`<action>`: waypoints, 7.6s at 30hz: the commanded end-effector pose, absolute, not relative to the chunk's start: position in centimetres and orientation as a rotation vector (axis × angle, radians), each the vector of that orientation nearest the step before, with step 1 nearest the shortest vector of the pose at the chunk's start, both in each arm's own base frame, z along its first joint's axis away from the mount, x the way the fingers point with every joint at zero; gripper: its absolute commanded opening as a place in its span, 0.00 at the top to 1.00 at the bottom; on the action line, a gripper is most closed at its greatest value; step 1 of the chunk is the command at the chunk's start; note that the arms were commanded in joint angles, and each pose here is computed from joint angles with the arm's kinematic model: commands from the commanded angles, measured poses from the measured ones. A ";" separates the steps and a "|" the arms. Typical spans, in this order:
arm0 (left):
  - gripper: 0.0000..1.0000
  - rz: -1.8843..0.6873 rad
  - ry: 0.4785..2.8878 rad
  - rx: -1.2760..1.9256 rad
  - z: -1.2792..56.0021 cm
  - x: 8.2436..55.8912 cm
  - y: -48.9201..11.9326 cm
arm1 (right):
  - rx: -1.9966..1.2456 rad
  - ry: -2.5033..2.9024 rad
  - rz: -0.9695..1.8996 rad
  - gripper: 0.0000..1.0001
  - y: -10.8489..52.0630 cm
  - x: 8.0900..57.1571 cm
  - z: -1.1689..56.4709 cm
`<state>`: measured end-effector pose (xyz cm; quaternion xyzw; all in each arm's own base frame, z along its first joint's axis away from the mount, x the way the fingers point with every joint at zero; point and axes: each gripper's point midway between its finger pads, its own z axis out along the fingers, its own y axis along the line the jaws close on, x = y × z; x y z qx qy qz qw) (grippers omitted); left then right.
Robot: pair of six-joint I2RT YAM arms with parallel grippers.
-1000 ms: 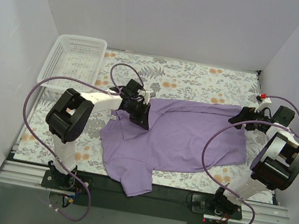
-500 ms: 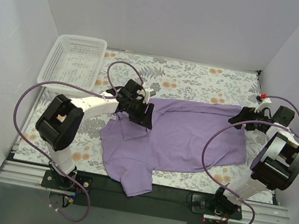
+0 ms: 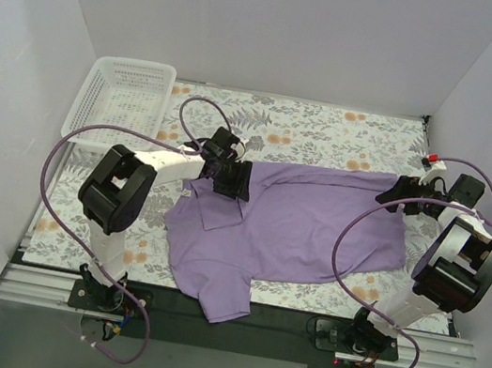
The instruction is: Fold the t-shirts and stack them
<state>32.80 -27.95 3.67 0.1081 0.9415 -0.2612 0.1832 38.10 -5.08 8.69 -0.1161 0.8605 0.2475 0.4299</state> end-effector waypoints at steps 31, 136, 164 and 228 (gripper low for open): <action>0.93 -0.987 2.625 0.432 5.8 32.4 -31.4 | -0.284 2.136 0.656 0.14 -5.0 37.8 8.8; 0.25 -0.436 2.222 0.289 14.5 32.7 -19.2 | -0.108 2.234 0.567 0.20 -8.7 44.1 8.8; 0.26 -0.387 2.205 0.296 14.9 33.1 -18.6 | -0.073 2.265 0.595 0.66 -8.2 46.1 7.6; 0.27 -0.778 2.280 0.556 11.5 30.3 -24.4 | -0.230 2.377 0.330 0.73 -12.6 42.0 4.9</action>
